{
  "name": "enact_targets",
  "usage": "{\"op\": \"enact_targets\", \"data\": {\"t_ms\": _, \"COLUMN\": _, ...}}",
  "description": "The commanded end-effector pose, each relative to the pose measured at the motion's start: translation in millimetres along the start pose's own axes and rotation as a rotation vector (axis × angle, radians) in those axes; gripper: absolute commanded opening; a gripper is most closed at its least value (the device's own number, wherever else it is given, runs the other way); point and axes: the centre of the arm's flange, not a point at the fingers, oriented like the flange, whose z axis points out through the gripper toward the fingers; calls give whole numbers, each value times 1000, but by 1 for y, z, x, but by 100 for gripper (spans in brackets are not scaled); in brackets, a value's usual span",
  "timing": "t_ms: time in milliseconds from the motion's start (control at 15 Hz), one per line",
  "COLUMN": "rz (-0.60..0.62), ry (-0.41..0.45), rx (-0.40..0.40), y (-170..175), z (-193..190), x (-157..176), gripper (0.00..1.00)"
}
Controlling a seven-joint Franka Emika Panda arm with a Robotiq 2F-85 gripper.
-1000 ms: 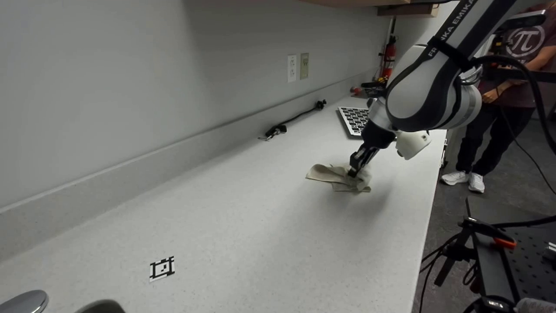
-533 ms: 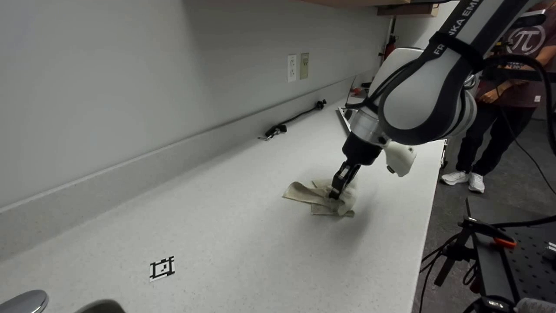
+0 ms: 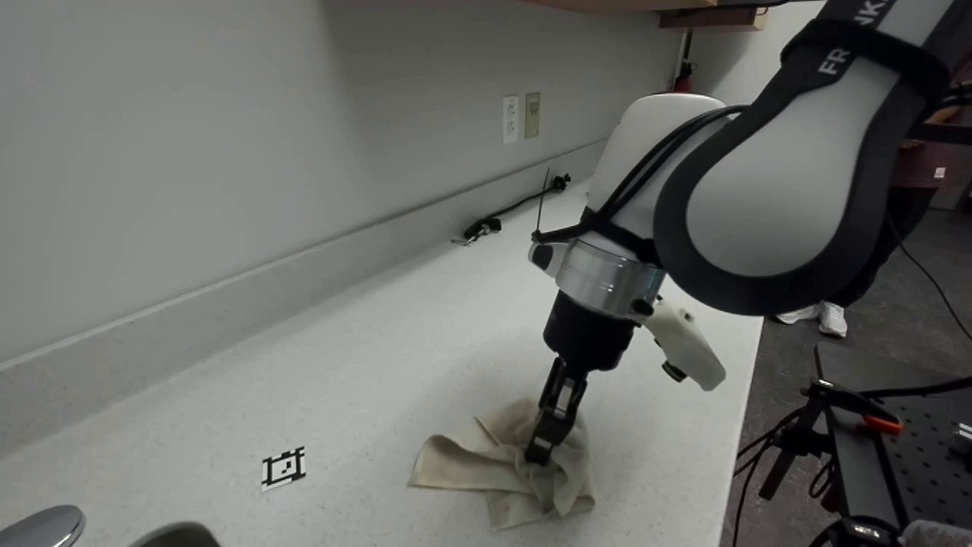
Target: Use the towel to wipe the countertop
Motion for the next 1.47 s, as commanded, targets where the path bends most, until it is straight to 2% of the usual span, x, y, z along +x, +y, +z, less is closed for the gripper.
{"op": "enact_targets", "data": {"t_ms": 0, "rz": -100, "ry": -54, "rx": 71, "y": -34, "z": 28, "x": 11, "gripper": 1}}
{"op": "enact_targets", "data": {"t_ms": 200, "rz": -124, "ry": -64, "rx": 71, "y": -31, "z": 31, "x": 16, "gripper": 1}}
{"op": "enact_targets", "data": {"t_ms": 533, "rz": -71, "ry": -42, "rx": -3, "y": 23, "z": 13, "x": 20, "gripper": 1}}
{"op": "enact_targets", "data": {"t_ms": 800, "rz": 36, "ry": 10, "rx": -70, "y": 84, "z": -13, "x": 15, "gripper": 1}}
{"op": "enact_targets", "data": {"t_ms": 1133, "rz": 211, "ry": 76, "rx": -169, "y": 166, "z": -55, "x": -12, "gripper": 1}}
{"op": "enact_targets", "data": {"t_ms": 1400, "rz": 345, "ry": 126, "rx": -225, "y": 214, "z": -81, "x": -34, "gripper": 1}}
